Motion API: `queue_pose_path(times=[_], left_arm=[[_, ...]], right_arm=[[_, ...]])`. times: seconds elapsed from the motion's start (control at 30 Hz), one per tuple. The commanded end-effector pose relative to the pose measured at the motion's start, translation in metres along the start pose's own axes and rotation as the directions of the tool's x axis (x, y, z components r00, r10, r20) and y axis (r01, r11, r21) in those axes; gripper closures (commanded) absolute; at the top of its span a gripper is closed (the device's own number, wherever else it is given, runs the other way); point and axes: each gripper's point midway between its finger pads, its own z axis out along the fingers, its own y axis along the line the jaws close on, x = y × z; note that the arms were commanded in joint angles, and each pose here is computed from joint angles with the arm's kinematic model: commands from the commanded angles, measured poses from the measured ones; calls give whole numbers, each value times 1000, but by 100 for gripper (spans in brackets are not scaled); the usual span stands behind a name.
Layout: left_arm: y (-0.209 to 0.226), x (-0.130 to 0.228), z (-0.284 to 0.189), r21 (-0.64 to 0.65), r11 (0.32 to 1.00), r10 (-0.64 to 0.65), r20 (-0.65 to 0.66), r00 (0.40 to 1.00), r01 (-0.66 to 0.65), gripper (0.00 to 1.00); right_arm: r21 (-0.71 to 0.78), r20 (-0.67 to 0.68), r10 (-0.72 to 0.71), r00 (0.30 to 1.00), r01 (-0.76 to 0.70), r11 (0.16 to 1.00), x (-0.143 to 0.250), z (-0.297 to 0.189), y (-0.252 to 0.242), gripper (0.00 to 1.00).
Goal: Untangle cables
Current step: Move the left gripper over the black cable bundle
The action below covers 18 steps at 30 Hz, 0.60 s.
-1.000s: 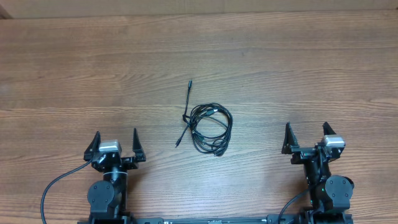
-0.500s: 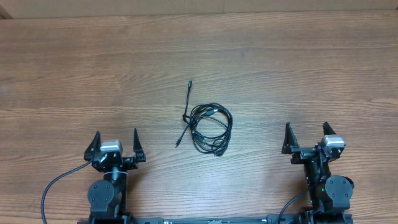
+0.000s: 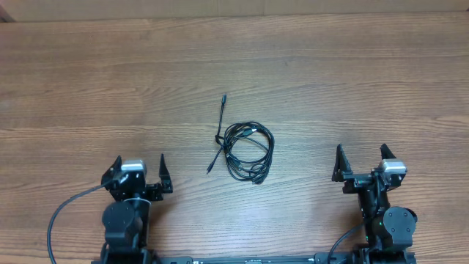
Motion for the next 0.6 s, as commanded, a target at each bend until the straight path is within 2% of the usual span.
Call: queue_pose_path(times=[0.0, 0.33, 0.57], left_arm=[[-6, -15, 1, 29, 999, 17, -19, 1000, -16, 0], [-13, -13, 21, 65, 997, 54, -181, 982, -43, 0], [-16, -20, 30, 91, 994, 90, -307, 947, -65, 1]], right_arm=[[8, -5, 0, 1000, 0, 1000, 4, 1, -1, 0], [8, -5, 0, 1000, 0, 1000, 4, 1, -1, 0], [8, -5, 0, 1000, 0, 1000, 4, 1, -1, 0]])
